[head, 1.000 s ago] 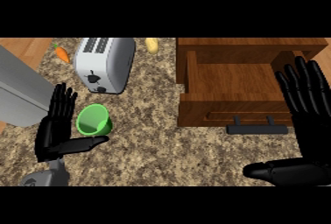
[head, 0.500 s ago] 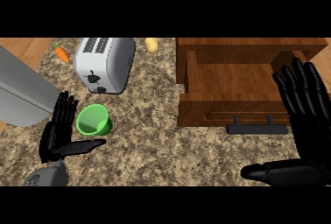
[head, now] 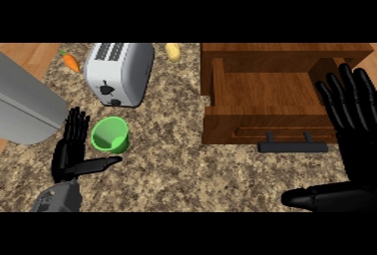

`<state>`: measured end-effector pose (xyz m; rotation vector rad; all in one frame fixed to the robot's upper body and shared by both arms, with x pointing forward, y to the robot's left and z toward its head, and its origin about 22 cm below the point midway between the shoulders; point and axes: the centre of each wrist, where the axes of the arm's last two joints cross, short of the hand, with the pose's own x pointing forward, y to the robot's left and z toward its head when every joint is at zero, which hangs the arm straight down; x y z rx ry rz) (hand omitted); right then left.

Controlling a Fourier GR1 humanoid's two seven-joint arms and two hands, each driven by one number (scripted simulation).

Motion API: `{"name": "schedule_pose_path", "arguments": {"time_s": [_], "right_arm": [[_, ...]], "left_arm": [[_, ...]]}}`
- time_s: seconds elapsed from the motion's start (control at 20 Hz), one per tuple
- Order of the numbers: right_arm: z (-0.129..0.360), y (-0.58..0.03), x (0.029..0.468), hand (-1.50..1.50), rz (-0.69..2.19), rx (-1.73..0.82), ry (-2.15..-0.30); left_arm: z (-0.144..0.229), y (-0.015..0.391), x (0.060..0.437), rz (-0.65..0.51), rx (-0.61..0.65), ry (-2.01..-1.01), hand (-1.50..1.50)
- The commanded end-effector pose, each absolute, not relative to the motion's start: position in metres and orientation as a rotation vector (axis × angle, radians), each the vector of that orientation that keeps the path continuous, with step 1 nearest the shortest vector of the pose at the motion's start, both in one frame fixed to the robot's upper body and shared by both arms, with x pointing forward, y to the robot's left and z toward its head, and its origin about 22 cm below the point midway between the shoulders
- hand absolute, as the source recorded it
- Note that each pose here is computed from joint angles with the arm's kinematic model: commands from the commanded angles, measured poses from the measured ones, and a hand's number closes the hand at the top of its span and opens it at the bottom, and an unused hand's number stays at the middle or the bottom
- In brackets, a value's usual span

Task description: Pick up the cup, place it into the drawer and close the drawer

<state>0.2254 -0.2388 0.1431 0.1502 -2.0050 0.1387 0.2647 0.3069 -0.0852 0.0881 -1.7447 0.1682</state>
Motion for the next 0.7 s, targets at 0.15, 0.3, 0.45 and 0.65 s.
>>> {"name": "schedule_pose_path", "arguments": {"time_s": [0.15, 0.3, 0.45, 0.65], "right_arm": [[0.129, -0.232, 0.223, -1.50, 0.117, 0.142, -2.000], [0.143, -0.234, 0.203, -1.50, 0.149, 0.175, -1.998], [0.144, -0.227, 0.241, -1.50, 0.137, 0.167, -1.996], [0.131, -0.243, 0.217, -1.50, 0.125, 0.172, -1.999]], "left_arm": [[-0.116, 0.310, 0.245, 0.176, 0.094, -1.716, -1.50], [-0.111, 0.316, 0.267, 0.181, 0.103, -1.696, -1.50], [-0.117, 0.333, 0.272, 0.178, 0.105, -1.715, -1.50], [-0.141, 0.318, 0.255, 0.173, 0.058, -1.699, -1.50]]}}
